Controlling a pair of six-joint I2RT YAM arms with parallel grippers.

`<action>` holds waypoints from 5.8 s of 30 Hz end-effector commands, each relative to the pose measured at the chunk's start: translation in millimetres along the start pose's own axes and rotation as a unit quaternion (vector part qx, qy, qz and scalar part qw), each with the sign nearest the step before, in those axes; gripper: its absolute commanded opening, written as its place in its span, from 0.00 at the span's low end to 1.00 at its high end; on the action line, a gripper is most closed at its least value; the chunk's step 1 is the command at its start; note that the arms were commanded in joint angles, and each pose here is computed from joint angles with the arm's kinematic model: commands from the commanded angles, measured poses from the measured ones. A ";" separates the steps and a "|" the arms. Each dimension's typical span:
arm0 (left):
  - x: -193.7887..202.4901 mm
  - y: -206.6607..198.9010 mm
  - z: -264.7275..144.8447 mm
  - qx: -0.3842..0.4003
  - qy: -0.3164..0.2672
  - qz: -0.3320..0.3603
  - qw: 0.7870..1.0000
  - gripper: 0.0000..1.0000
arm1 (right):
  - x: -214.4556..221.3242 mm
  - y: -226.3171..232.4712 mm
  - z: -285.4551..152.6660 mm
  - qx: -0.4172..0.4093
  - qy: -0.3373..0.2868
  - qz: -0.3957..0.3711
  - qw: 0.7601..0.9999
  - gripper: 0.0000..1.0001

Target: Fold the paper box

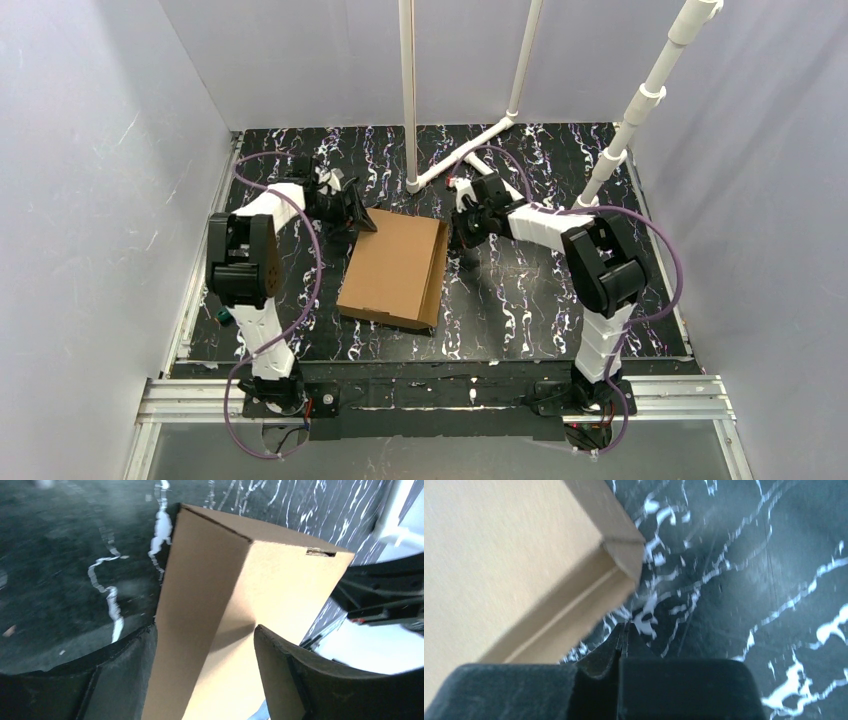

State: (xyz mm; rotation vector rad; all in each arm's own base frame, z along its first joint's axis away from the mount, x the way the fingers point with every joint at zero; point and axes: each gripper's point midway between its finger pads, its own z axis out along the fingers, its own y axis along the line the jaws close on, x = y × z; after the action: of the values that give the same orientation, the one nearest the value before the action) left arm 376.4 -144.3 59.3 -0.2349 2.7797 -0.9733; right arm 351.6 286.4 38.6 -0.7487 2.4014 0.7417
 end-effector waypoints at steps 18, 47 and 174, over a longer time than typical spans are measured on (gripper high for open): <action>109.6 24.8 -127.0 -0.055 -0.206 -0.035 0.976 0.67 | 133.9 98.5 -133.8 -0.296 -0.021 -0.479 0.826 0.24; 165.2 -2.3 -49.0 0.028 -0.052 -0.028 0.998 0.55 | 118.3 169.6 -26.6 -0.200 0.045 -0.671 0.712 0.01; 203.3 -23.5 -26.0 0.051 -0.094 -0.066 0.992 0.68 | 129.9 73.9 -89.6 -0.056 0.068 -0.319 0.944 0.01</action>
State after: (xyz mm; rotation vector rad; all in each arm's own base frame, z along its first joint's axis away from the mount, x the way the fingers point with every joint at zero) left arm 176.3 -180.2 65.9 -0.4489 2.5919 -1.0449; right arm 199.3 217.4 40.7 -1.4800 2.1535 0.4919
